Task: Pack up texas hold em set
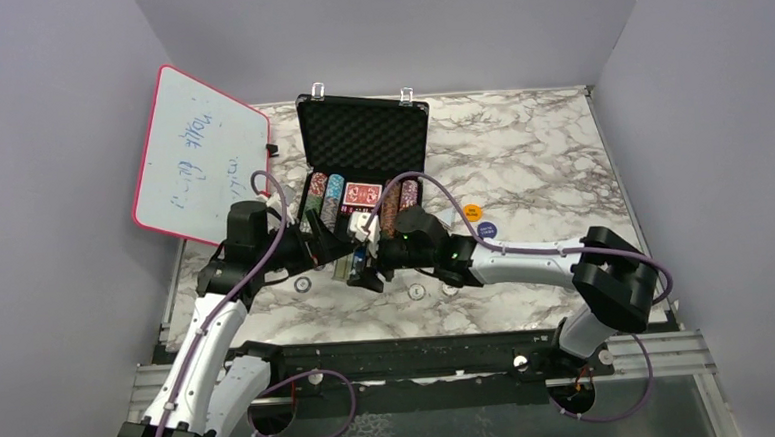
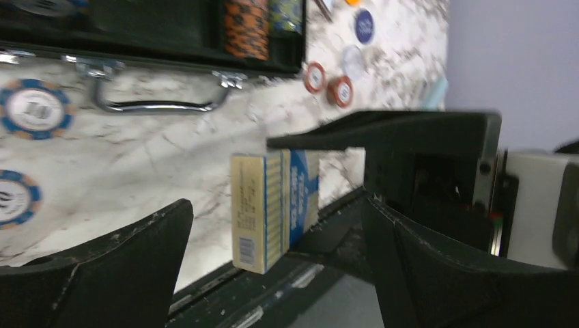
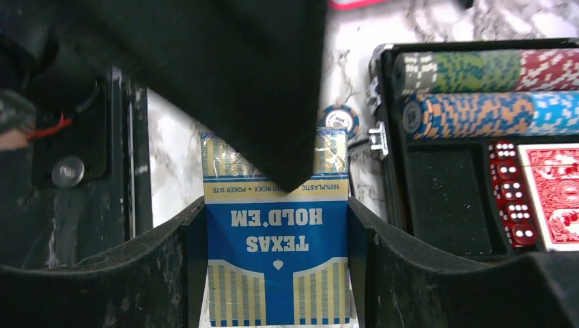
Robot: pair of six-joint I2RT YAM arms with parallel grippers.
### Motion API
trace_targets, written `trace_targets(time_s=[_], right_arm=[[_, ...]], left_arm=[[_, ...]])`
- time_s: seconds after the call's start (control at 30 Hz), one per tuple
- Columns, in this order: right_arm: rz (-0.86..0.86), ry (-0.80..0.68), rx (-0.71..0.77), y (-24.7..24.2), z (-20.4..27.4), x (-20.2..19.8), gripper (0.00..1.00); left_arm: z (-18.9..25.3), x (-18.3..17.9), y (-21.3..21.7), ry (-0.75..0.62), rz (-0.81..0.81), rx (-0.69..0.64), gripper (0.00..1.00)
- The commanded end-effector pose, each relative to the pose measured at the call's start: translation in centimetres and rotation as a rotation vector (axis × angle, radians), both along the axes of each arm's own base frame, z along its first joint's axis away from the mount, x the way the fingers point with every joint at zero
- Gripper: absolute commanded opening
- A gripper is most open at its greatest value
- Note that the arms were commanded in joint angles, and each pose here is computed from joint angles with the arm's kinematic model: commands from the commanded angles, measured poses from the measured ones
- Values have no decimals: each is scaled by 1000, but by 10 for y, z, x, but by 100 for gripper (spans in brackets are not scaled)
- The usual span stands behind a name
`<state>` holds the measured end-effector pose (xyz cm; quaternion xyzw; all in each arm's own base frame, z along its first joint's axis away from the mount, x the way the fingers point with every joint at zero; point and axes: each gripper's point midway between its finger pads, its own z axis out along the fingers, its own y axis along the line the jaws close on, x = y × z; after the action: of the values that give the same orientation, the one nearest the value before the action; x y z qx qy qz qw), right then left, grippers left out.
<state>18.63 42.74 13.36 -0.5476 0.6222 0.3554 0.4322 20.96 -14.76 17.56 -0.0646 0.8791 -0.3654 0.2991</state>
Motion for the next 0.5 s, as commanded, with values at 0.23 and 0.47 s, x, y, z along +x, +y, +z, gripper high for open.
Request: trace_targets(time_s=[0.23, 0.47], right_arm=[[-61, -10, 223, 4, 53, 5, 46], [-14, -32, 249, 2, 57, -3, 47]], left_arm=[[7, -35, -32, 3, -217, -212, 66], [14, -26, -36, 11, -184, -257, 42]])
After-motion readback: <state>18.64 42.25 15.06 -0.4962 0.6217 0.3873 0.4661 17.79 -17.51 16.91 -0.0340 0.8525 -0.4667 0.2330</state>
